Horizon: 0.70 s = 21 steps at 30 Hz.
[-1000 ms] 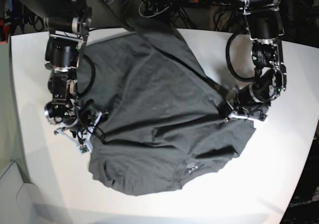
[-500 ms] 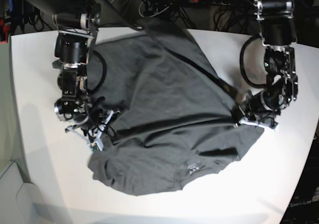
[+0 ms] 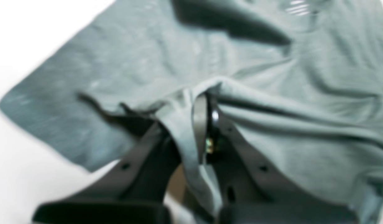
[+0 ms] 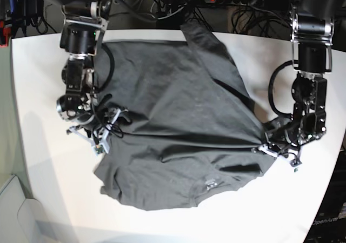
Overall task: Layout the t-shirt on the table in an organized manner, then fold the t-shirt properly
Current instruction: 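Hold the shirt with both grippers and pull them apart to flatten, then lift the shirt with both grippers and drag it toward the right gripper's side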
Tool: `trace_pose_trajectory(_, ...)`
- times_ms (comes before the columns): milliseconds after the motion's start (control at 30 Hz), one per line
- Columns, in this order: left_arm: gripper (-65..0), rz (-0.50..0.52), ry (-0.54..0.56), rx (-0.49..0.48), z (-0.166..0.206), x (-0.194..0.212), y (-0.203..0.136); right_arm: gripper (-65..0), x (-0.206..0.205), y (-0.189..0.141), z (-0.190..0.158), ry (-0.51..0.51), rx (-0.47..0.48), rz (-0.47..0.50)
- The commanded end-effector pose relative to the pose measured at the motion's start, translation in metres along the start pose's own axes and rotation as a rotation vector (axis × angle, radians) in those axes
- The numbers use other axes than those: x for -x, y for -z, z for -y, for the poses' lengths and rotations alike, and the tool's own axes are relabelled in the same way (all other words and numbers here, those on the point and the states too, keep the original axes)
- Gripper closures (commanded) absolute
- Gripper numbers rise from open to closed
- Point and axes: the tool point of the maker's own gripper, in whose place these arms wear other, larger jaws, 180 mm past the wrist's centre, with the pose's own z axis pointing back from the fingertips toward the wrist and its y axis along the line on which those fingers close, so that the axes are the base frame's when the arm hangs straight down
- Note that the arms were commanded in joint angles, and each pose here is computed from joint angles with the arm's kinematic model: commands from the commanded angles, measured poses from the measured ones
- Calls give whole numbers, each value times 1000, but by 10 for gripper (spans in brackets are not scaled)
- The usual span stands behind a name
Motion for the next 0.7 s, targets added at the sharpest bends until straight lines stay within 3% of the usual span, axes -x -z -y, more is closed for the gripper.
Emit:
trace_pose_trajectory(0,-5,75,27,-14,0,-32,-9,0,-12,-7,10,-20,27,24)
trace_pose_trajectory(100,-5,103,73,-57,-4,-47,-12,0,-2,-19,12,-38,53,-7)
trace_pose_trajectory(267,-5,137,176,-51,5,-65,-16,0,19,-32,-2,-43,55,-49)
trace_pose_trajectory(667,-5,222,432,-92,41,-111,-23,0,13,-63,-111,-153,-94,-13)
